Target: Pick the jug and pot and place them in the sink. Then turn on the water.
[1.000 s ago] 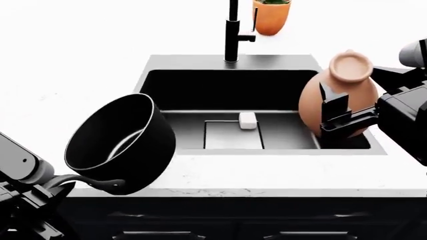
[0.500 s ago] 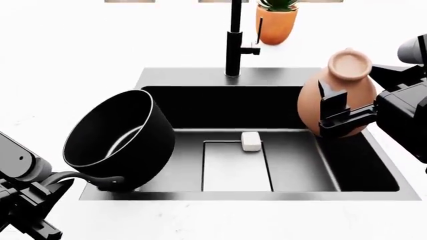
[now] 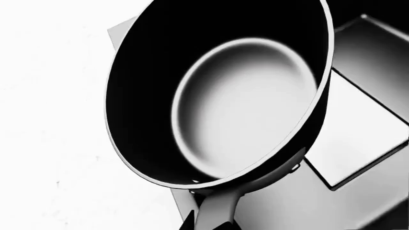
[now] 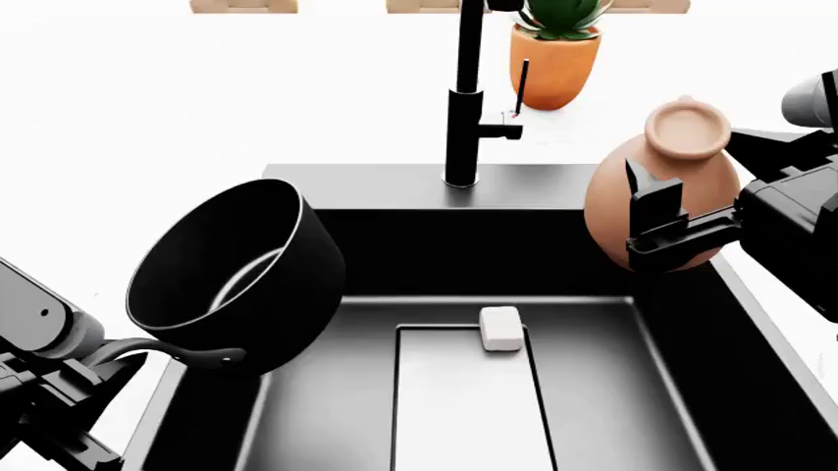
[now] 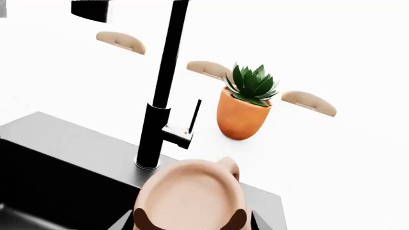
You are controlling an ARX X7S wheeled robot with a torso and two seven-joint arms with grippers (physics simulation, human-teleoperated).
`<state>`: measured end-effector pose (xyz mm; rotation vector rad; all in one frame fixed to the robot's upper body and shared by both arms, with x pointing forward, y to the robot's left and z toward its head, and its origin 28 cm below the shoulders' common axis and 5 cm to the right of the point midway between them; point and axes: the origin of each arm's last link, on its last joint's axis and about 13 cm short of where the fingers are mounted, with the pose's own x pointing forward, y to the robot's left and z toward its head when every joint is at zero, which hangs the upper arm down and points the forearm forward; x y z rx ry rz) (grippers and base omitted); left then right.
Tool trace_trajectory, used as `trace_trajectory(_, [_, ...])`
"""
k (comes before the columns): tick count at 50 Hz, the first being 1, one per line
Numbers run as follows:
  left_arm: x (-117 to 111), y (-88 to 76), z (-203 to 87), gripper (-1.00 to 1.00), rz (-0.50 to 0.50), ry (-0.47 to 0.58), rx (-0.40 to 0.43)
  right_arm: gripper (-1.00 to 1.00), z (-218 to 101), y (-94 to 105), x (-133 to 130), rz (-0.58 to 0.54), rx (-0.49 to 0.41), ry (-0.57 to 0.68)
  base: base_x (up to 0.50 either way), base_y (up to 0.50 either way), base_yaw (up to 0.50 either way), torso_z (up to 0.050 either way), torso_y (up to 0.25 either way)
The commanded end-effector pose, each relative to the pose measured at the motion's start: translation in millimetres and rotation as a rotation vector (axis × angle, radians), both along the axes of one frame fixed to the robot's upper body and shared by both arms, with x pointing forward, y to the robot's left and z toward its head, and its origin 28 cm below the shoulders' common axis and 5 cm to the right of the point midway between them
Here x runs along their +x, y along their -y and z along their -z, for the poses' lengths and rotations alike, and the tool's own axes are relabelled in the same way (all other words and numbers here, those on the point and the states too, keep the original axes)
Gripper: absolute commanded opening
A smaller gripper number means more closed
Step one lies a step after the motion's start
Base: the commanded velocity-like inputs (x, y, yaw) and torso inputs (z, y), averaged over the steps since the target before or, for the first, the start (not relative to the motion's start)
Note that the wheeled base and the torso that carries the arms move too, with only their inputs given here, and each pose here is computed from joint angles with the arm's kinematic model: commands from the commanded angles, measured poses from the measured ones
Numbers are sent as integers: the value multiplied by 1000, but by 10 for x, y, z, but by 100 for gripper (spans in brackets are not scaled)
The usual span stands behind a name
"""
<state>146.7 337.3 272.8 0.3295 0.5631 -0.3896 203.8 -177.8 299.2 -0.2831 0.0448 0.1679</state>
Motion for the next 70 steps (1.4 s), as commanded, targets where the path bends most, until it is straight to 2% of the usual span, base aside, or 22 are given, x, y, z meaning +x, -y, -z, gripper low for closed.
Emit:
trace_trajectory(1, [-61, -31, -595, -100, -40, 436, 22, -100, -22, 19, 9, 20, -5, 30, 336, -3, 0, 0, 0])
trace_trajectory(6, [-61, -29, -597, -100, -40, 437, 22, -100, -102, 31, 10, 27, -1, 29, 211, 0, 0, 2, 4])
trace_trajectory(16, [-39, -14, -583, -100, -35, 431, 26, -100, -37, 31, 6, 26, 1, 28, 0, 0, 0, 1, 3])
trace_trajectory(24, [74, 53, -568, -100, -7, 417, 54, -100, 13, 51, -1, 34, 5, 27, 0, 0, 0, 1, 3])
trace_trajectory(33, [329, 262, -640, -100, 87, 412, 161, -100, 84, 93, -22, 43, 19, 26, 0, 0, -1, 0, 2])
trace_trajectory(40, [439, 455, -767, -100, 148, 413, 220, -100, 112, 126, -41, 50, 31, 27, 0, 0, -1, 1, 3])
trace_trajectory(48, [670, 663, -769, -100, 231, 400, 298, -100, 98, 135, -45, 52, 32, 30, 0, 0, 0, 1, 3])
trace_trajectory(53, [848, 718, -709, -100, 239, 368, 296, -100, 100, 141, -45, 55, 33, 31, 0, 0, 0, 2, 2])
trace_trajectory(62, [1007, 756, -671, -100, 250, 298, 236, -100, 103, 140, -43, 55, 34, 30, 0, 0, 0, 0, 2])
trace_trajectory(70, [1118, 799, -543, -100, 270, 240, 259, -100, 91, 138, -50, 56, 32, 31, 0, 0, 0, 1, 3])
